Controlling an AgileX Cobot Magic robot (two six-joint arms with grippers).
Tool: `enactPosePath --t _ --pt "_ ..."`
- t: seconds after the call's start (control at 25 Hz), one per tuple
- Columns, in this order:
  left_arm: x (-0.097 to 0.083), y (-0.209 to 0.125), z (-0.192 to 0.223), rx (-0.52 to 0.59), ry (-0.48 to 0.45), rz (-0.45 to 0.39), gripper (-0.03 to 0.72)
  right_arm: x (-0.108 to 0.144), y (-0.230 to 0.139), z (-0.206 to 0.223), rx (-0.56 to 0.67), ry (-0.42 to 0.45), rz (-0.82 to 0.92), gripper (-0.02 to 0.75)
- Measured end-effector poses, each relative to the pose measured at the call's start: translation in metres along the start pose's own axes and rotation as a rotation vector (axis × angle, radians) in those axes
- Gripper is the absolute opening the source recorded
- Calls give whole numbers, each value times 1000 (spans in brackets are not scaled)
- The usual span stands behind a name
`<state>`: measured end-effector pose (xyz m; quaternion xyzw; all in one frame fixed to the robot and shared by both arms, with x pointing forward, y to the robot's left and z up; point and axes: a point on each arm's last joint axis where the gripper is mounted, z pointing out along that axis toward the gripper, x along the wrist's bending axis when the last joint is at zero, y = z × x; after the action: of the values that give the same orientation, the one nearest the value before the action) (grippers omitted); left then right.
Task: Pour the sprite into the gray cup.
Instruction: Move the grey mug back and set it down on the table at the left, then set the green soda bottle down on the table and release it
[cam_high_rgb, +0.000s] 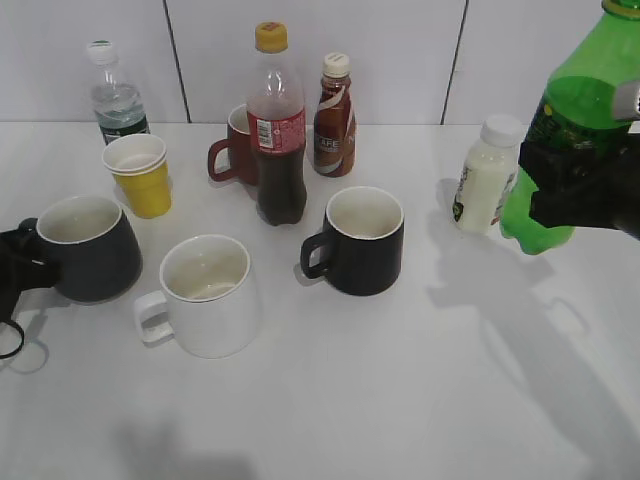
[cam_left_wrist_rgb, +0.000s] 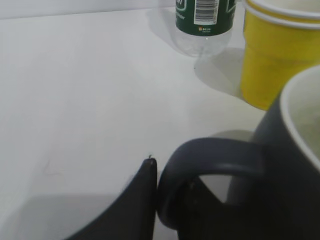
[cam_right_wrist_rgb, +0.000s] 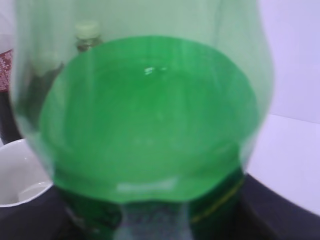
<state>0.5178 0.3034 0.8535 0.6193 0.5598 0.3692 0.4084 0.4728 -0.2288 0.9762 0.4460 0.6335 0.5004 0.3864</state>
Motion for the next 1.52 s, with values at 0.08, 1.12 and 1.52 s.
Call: enactPosePath --t 0.08,1.12,1.52 --pt "0 0 0 0 0 -1 89 0 0 0 0 0 0 400" --pt "-10 -15 -62 21 0 -34 246 -16 -48 27 15 -192 81 398" --pt "-11 14 -71 -120 -12 -7 246 -15 -85 17 101 -207 85 398"
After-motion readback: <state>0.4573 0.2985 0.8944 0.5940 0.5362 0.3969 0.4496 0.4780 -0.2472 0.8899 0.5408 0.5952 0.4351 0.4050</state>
